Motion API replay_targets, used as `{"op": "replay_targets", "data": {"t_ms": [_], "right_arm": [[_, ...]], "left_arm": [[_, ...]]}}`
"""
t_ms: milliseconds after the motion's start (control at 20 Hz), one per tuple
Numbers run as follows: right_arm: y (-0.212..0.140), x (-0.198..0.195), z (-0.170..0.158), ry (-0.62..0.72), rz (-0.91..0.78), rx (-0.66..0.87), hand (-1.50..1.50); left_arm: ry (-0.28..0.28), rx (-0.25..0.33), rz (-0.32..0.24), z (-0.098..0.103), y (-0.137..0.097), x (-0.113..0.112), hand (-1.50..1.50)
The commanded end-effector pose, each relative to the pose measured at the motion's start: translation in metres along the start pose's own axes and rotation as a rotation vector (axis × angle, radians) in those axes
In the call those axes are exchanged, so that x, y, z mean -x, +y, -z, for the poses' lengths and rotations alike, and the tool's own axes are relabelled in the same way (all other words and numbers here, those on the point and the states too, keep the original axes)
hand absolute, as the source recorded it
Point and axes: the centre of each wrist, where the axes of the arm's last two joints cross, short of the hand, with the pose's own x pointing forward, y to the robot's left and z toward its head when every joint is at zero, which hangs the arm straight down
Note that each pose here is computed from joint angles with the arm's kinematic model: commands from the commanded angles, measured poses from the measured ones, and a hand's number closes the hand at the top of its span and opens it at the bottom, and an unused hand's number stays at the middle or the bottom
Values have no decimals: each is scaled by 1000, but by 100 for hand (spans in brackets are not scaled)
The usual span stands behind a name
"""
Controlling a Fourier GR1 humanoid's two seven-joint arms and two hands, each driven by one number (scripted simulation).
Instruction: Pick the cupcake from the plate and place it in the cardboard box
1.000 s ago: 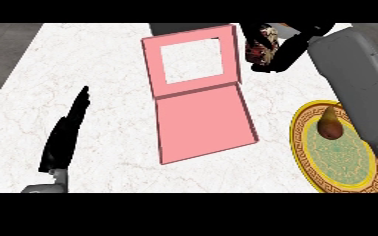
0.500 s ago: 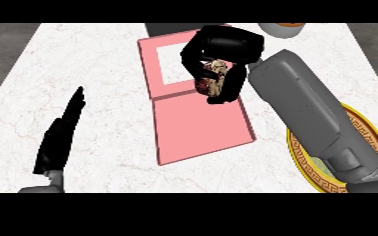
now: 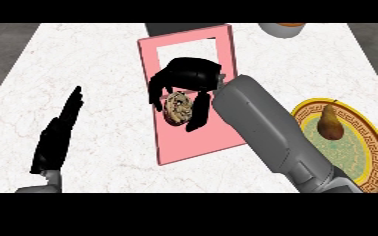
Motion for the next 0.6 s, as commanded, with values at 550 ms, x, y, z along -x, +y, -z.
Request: {"op": "replay_targets", "data": {"t_ms": [550], "right_arm": [[-19,21,-1,-27,495,344,-150]], "left_arm": [[-12,31,1,4,-7,-6,0]]}}
